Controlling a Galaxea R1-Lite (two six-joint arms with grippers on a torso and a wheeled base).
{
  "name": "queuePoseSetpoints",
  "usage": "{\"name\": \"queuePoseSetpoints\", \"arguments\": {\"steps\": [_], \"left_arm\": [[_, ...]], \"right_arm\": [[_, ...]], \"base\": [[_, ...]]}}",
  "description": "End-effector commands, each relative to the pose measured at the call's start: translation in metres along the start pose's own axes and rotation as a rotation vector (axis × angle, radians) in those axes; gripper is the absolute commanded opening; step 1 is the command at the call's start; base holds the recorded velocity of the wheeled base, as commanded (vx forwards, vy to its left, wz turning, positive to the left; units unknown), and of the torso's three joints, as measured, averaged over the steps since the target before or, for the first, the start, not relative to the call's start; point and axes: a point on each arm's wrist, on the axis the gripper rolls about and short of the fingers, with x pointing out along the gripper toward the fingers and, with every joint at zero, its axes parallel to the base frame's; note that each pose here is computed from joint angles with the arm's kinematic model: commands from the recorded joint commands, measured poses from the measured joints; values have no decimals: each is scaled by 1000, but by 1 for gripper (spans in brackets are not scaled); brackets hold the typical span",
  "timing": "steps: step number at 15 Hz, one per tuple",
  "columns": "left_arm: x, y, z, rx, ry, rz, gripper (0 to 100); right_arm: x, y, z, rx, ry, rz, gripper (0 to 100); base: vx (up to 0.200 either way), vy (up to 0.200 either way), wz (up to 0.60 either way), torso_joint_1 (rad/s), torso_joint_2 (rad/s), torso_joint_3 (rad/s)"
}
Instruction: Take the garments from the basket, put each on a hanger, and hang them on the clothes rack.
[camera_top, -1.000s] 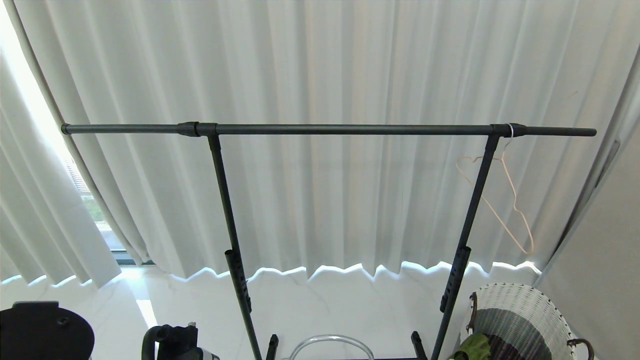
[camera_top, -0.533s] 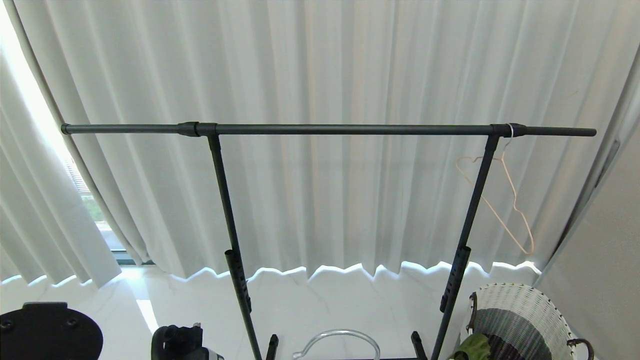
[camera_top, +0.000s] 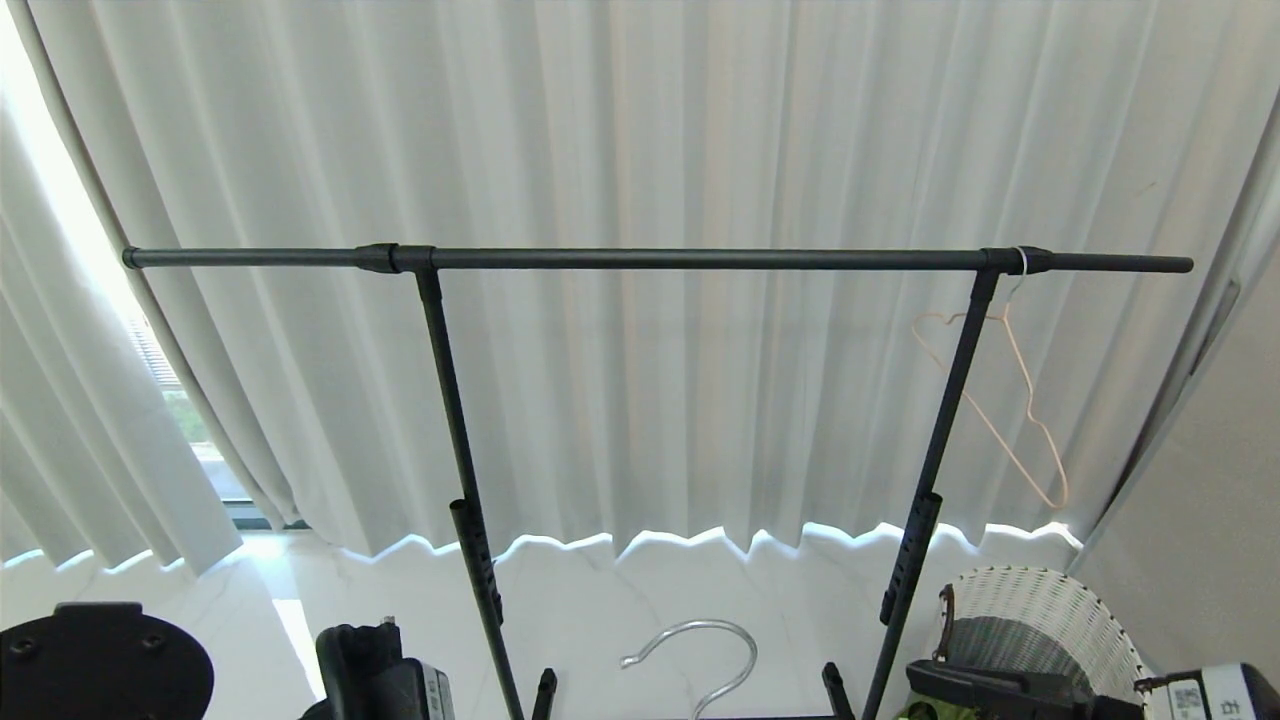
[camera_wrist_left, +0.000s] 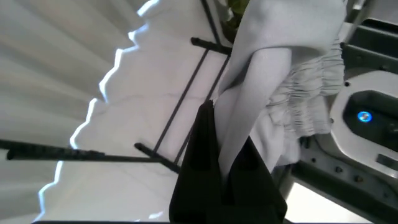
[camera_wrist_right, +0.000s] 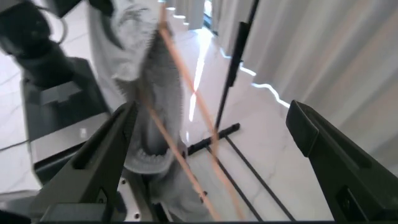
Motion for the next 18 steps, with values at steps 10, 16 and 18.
{"name": "queuePoseSetpoints", "arguments": {"steps": [10,16,18], "left_arm": [[-12,45,36,-248,-71,376,0],[-25,55,66,-275,-200,405,0],[-27,56,71,-274,-229,411,0]], "right_arm": [[42,-18,5,109,61,-122,100],[92,-40,-5,327,128,-253,100],[108,-44,-8,343,140,-283,100]], "base": [[0,0,0,0,0,0],[0,0,0,0,0,0],[0,0,0,0,0,0]]}}
